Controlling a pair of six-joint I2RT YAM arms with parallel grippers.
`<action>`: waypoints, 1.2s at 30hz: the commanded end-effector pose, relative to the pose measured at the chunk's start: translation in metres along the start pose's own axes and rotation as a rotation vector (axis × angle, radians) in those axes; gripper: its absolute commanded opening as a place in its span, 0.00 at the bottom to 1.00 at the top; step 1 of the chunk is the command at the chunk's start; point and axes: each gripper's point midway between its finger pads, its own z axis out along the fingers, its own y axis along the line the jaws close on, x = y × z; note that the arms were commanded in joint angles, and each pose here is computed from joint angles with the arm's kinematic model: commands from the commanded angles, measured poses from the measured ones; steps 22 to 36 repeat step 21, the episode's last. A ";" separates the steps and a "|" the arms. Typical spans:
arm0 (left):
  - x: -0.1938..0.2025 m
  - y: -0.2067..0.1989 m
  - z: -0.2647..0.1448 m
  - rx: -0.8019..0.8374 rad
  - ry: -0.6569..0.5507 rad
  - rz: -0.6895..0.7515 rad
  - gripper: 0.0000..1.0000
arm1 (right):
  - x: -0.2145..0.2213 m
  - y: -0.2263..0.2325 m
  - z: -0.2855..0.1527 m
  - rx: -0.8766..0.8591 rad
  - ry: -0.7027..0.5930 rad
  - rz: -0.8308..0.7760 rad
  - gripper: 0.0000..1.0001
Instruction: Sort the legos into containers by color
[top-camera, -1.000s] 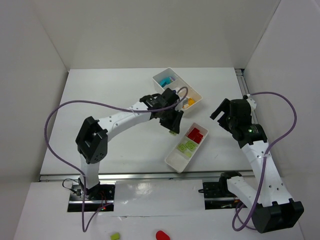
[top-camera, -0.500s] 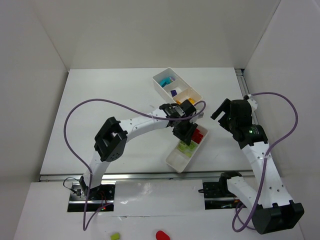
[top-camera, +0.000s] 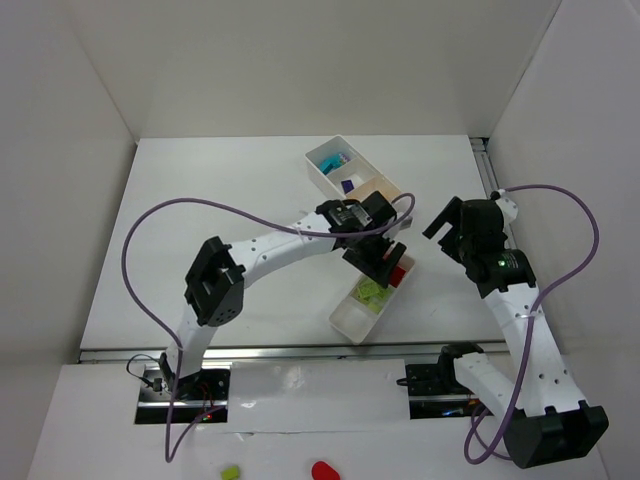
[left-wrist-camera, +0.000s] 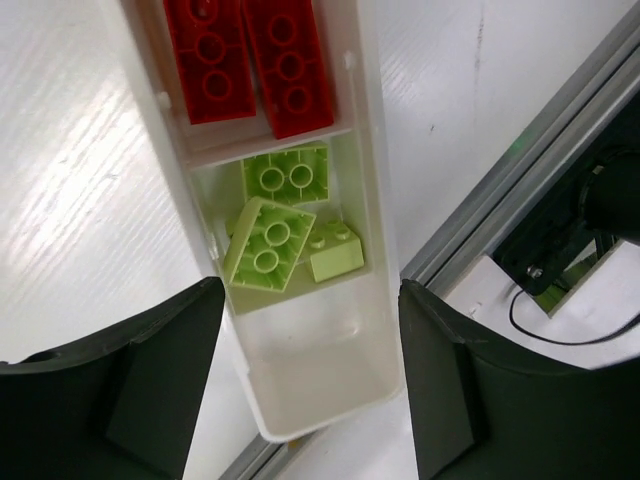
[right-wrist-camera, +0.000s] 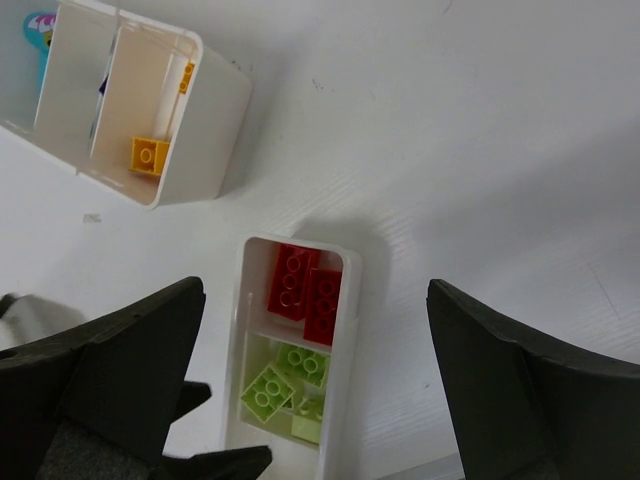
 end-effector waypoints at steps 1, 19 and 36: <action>-0.026 -0.015 -0.066 -0.004 -0.125 0.059 0.80 | -0.021 -0.003 -0.013 0.027 -0.075 0.007 1.00; 0.015 0.249 -0.270 -0.442 -0.446 -0.548 0.81 | -0.042 -0.031 0.003 0.306 -0.111 -0.023 1.00; 0.023 0.268 -0.284 -0.473 -0.481 -0.617 0.81 | -0.040 -0.031 0.008 0.303 -0.099 -0.044 1.00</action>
